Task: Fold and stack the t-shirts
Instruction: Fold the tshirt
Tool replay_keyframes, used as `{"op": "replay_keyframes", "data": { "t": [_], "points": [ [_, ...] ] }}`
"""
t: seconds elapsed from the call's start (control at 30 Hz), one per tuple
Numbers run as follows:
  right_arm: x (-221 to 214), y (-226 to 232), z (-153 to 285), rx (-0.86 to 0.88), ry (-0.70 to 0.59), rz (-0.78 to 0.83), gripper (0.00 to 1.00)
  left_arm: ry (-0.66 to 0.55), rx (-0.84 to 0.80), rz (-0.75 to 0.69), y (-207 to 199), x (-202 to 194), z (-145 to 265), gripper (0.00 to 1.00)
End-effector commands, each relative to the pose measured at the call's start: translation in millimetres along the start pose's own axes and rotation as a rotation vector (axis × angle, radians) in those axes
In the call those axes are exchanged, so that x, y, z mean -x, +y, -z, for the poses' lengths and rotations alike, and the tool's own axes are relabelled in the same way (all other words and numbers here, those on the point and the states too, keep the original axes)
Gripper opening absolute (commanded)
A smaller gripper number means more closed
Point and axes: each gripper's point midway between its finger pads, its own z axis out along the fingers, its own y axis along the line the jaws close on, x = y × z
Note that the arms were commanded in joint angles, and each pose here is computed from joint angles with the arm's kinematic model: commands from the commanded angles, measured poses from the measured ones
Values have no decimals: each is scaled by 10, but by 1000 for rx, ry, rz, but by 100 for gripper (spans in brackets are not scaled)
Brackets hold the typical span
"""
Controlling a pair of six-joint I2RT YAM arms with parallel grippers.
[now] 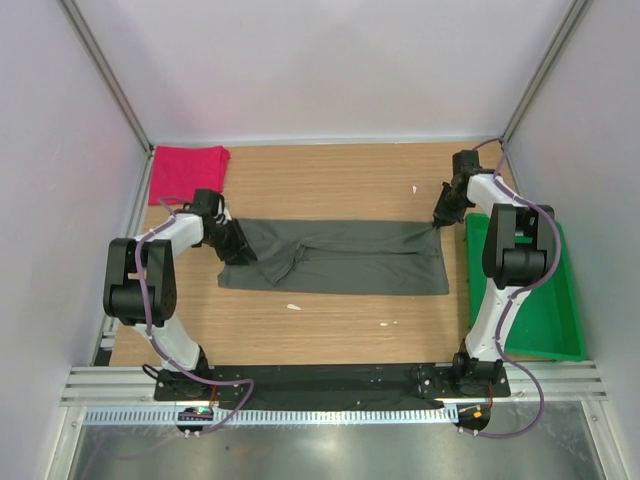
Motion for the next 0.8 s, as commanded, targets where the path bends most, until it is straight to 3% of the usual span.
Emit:
{"op": "replay_keyframes", "data": {
  "t": [0.0,0.27,0.3,0.43,0.6,0.7,0.77],
  "points": [
    [309,-65,166,-55,-111,24,2,10,59,-8,128,-33,-43,33],
    [248,47,120,-5,-51,38,10,-49,17,-63,-17,60,141,34],
    [255,49,163,-7,-52,31,18,-62,8,-70,-53,77,193,36],
    [309,101,508,-16,-73,21,31,-148,-90,-126,-376,195,537,45],
    [245,197,710,-15,-92,52,34,-146,-313,-280,-1009,176,597,55],
    [47,408,692,88,-54,54,32,-114,-366,-354,-1313,87,429,55],
    [-80,456,621,134,-28,36,26,-114,-388,-371,-1447,72,276,52]
  ]
}}
